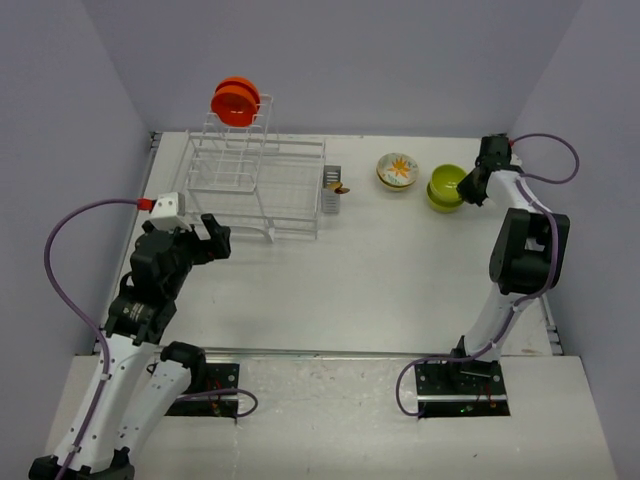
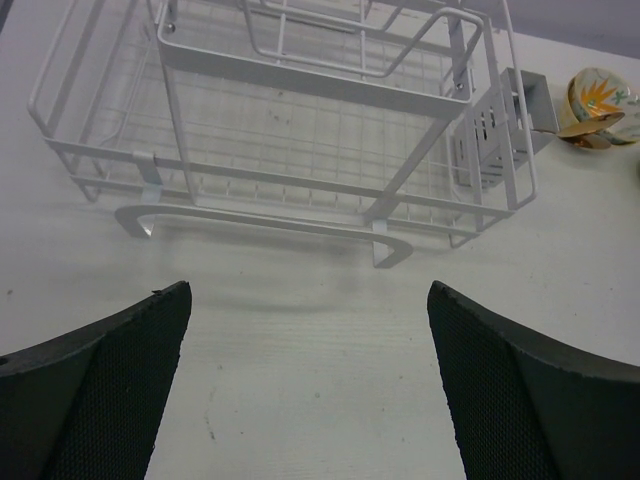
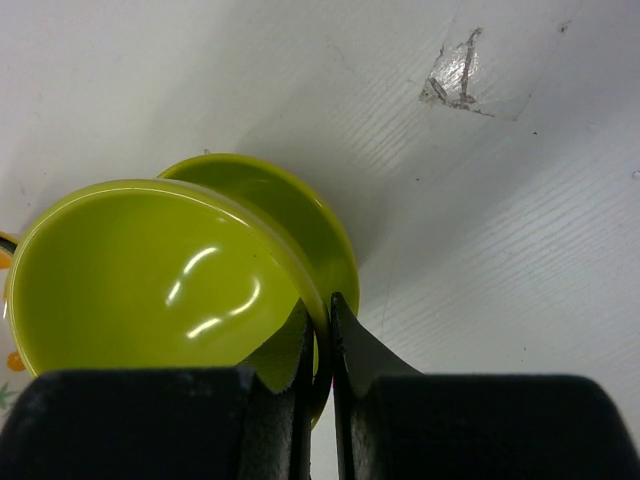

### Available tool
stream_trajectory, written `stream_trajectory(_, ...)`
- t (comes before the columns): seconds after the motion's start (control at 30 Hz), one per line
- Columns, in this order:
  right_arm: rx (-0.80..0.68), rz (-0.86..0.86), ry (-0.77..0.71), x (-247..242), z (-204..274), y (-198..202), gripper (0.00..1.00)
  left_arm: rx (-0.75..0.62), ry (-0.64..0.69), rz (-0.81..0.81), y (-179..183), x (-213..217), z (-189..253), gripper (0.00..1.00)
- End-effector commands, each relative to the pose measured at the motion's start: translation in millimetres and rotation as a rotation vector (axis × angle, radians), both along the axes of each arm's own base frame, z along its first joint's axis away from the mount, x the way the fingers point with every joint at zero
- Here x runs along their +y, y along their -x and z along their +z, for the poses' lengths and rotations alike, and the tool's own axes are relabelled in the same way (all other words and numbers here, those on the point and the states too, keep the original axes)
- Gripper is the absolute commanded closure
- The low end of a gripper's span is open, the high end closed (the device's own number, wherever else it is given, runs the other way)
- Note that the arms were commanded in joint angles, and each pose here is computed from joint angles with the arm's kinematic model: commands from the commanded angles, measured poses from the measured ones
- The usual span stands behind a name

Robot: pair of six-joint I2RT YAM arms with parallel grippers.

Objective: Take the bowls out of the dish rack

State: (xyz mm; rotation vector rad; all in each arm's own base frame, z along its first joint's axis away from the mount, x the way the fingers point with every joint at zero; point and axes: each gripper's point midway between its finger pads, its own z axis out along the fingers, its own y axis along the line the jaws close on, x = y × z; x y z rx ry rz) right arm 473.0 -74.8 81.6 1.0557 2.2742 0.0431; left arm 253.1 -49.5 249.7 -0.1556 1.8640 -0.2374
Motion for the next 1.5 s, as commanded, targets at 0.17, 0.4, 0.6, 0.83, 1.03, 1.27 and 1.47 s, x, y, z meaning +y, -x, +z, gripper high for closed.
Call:
stream_trajectory(0.17,-0.053,0.062,0.005,4,18,-23,0.96,-0.068,0.017,-0.093,-3,-14,15,0.00)
stream_trajectory(0.4,-0.018,0.068,0.009,3,10,-20,0.95,-0.077,0.023,-0.109,-2,-16,16,0.00)
stream_trajectory(0.6,0.005,0.067,0.025,0,6,-18,0.91,-0.075,0.027,-0.119,-1,-18,15,0.00)
stream_trajectory(0.83,-0.014,0.110,-0.017,11,10,-18,0.80,-0.080,0.027,-0.122,0,-18,16,0.00)
stream_trajectory(1.03,-0.088,0.140,-0.041,20,35,-14,0.62,-0.086,0.028,-0.124,1,-18,17,0.00)
stream_trajectory(1.27,-0.150,0.118,0.000,16,69,-4,0.37,-0.092,0.038,-0.095,0,-14,19,0.00)
stream_trajectory(1.47,-0.169,0.119,-0.034,24,82,8,0.36,-0.095,0.078,-0.047,-4,-11,22,0.00)
